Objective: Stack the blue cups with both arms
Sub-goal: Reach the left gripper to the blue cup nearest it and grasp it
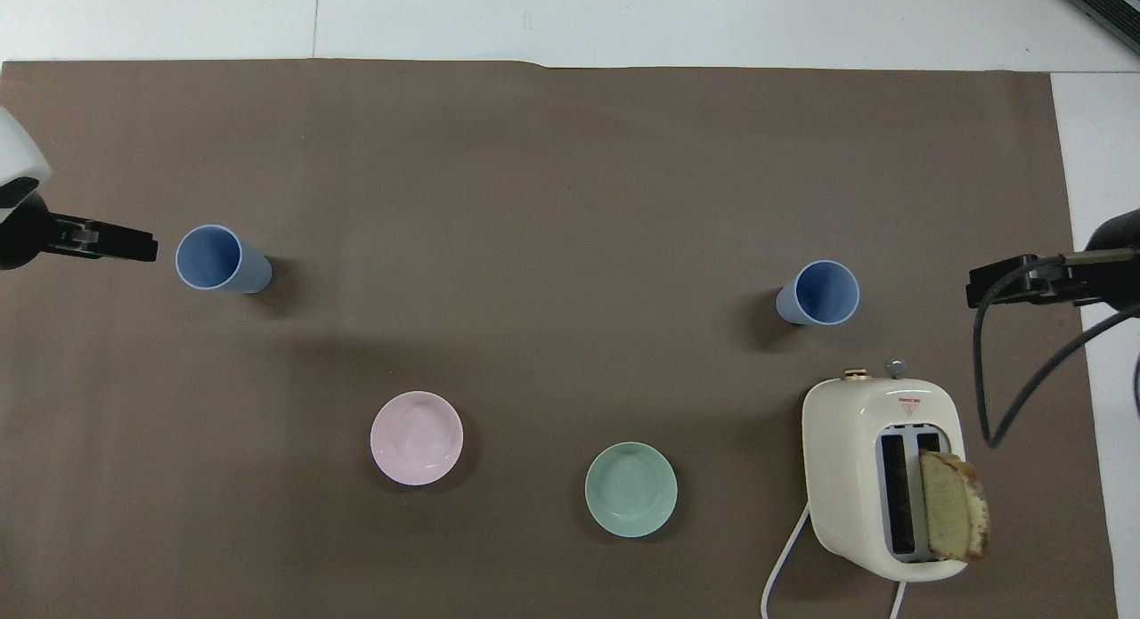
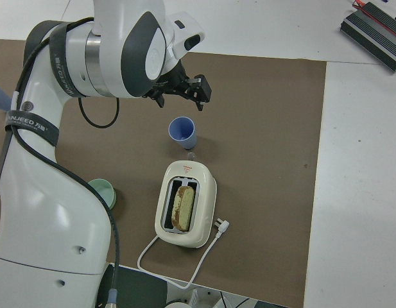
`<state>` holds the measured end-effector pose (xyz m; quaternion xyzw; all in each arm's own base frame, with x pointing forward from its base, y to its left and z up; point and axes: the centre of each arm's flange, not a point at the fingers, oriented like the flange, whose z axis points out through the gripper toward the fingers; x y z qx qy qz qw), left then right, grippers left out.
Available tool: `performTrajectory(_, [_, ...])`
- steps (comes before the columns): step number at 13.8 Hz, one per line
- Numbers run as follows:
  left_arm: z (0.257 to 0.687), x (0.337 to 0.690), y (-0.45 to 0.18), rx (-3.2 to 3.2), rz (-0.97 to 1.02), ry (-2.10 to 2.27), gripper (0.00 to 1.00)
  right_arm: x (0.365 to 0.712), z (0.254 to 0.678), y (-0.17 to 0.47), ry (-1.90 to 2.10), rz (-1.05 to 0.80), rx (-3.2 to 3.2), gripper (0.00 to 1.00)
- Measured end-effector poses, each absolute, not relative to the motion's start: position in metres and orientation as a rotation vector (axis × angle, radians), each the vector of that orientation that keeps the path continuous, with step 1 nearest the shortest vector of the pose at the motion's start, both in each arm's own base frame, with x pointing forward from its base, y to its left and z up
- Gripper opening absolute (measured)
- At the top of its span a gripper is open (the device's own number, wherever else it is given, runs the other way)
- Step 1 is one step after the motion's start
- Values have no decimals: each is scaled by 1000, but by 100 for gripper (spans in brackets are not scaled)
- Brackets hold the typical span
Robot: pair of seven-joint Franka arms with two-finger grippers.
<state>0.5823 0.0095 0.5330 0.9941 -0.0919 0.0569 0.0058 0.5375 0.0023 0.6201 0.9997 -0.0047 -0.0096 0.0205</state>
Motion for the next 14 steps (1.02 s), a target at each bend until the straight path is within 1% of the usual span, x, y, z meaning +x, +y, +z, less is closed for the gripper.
performTrajectory(6, [461, 587, 18, 3105, 194, -239, 100, 538, 620, 1, -17, -30, 3100, 100])
performTrajectory(7, [447, 590, 20, 3108, 196, -232, 100, 538, 620, 1, -18, -30, 3100, 100])
performTrajectory(8, [433, 593, 23, 3110, 208, -220, 96, 538, 620, 1, -19, -30, 3100, 100])
performTrajectory(9, [422, 596, 26, 3107, 220, -201, 96, 538, 620, 1, -19, -30, 3100, 100])
performTrajectory(10, [413, 599, 30, 3101, 228, -180, 91, 538, 620, 1, -19, -30, 3100, 100])
performTrajectory(11, [405, 603, 32, 3094, 243, -159, 90, 538, 620, 1, -19, -30, 3100, 100])
performTrajectory(12, [397, 606, 33, 3090, 247, -146, 85, 538, 620, 1, -20, -30, 3100, 100])
performTrajectory(13, [391, 607, 33, 3086, 243, -137, 83, 538, 620, 1, -20, -30, 3100, 100])
performTrajectory(14, [386, 608, 33, 3081, 239, -129, 71, 538, 620, 1, -20, -30, 3100, 100])
